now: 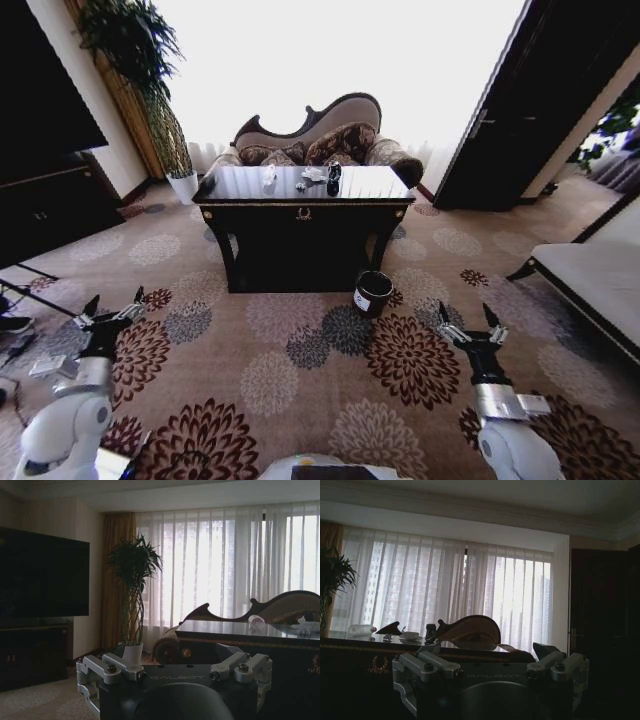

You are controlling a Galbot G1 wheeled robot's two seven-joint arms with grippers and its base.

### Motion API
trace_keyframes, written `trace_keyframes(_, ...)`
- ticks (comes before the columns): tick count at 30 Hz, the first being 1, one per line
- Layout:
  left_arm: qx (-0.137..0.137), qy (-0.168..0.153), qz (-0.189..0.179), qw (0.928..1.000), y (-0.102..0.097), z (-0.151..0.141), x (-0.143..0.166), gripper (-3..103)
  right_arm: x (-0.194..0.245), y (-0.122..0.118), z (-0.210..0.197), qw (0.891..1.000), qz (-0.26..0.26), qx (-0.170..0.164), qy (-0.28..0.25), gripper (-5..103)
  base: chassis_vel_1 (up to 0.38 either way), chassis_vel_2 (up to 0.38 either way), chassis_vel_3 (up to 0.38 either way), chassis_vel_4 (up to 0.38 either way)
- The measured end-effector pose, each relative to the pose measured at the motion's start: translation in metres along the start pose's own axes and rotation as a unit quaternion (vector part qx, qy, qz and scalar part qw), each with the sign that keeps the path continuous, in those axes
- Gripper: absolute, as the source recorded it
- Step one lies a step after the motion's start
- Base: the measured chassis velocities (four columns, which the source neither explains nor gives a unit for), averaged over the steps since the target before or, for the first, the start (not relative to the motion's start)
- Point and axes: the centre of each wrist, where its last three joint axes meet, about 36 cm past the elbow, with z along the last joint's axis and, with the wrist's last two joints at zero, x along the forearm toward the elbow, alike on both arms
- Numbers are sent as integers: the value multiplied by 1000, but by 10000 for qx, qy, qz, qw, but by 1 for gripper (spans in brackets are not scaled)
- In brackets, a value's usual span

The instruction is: Move to the front of the table and place the trash on the table into the trash bin.

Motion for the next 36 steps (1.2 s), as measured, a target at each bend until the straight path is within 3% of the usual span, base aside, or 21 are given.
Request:
trace_keyframes(8,22,-34,1,10000,-2,4,1,100,3,8,1,9998,-11,-207,32,100,0,0,0,0)
trace_keyframes(15,-60,-238,-15,9997,6,17,-3,100,4,18,4,9982,47,-591,101,100,0,0,0,0)
trace_keyframes(19,80,-258,23,9996,9,20,-7,100,6,19,4,9961,81,-870,120,100,0,0,0,0)
trace_keyframes(22,120,-322,106,9994,12,17,-11,100,6,17,4,9961,-35,-881,49,100,0,0,0,0)
trace_keyframes(30,219,-471,762,9957,9,16,-29,100,3,22,6,9951,-238,-941,-173,100,0,0,0,0)
trace_keyframes(36,234,-425,828,9954,5,21,-30,100,1,22,5,9949,-281,-947,-216,100,0,0,0,0)
